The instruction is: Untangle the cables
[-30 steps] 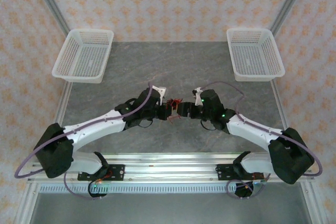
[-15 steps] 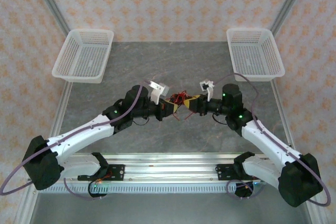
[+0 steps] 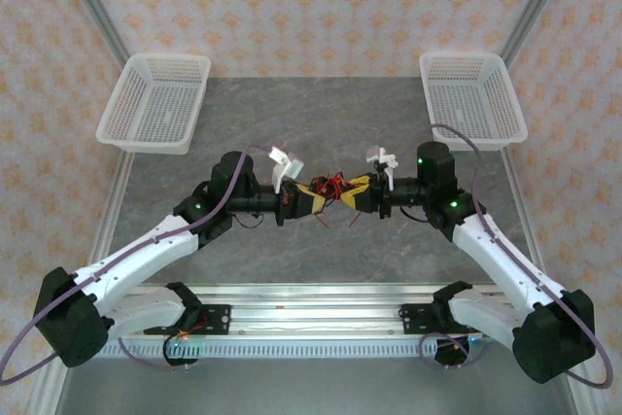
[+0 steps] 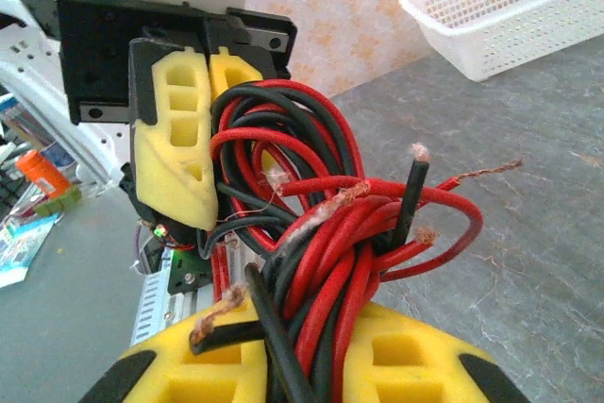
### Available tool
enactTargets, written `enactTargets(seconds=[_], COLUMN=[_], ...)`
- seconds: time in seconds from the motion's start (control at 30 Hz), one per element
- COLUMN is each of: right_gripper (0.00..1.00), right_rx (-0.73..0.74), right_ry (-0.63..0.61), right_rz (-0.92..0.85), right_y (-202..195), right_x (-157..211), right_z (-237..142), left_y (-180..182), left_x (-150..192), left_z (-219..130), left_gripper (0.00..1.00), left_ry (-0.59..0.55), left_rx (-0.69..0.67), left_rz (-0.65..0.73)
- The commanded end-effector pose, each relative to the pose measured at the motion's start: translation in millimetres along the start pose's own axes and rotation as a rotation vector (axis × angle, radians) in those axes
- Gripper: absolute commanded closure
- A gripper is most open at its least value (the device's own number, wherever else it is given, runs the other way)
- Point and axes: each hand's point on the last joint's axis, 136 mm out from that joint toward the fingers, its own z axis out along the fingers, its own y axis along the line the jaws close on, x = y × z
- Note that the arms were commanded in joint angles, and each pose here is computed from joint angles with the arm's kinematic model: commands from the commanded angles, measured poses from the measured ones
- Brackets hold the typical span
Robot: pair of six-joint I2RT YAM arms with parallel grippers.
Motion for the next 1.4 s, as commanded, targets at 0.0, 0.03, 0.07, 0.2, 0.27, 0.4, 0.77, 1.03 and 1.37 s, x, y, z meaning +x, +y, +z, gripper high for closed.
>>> enactTargets(seconds=[0.0, 0.03, 0.07, 0.2, 0.27, 0.4, 0.77, 1.03, 1.37], right_gripper=[0.8, 0.76, 0.71, 0.43, 0.33, 0.13, 0.09, 0.23, 0.38], right_rx=[-0.191, -0.134, -0.058, 0.217, 0.313, 0.486, 0.712, 0.682, 0.735], right_ry=[-0.007, -0.016, -0.028, -0.076, -0.107, -0.187, -0.265, -0.216, -0.13], right_rz=[-0.054, -0.024, 0.013, 0.163, 0.228, 0.346, 0.47, 0.486, 0.499], right_y=[39, 29, 17, -26, -40, -53, -41, -31, -49], right_x=[-16, -21, -27, -39, -41, -50, -73, -84, -78], right_z=[2, 4, 4, -2, -9, -32, -58, -14, 36], left_y=[-15, -16, -18, -16, -8, 17, 50, 55, 56], left_x=[-32, -33, -34, -38, -44, -59, -67, -66, -65], left_z=[-3, -4, -5, -10, -12, -22, -32, -32, -31], left_gripper=[1.0, 1.0, 1.0, 1.0, 1.0, 1.0, 1.0, 1.0, 1.0], left_ry=[-0.103, -0.109, -0.115, -0.144, -0.168, -0.233, -0.284, -0.273, -0.264], left_rx=[0.05, 0.054, 0.057, 0.023, -0.037, -0.209, -0.397, -0.432, -0.43], left_rz=[0.105, 0.106, 0.109, 0.099, 0.081, 0.014, -0.114, -0.14, -0.153])
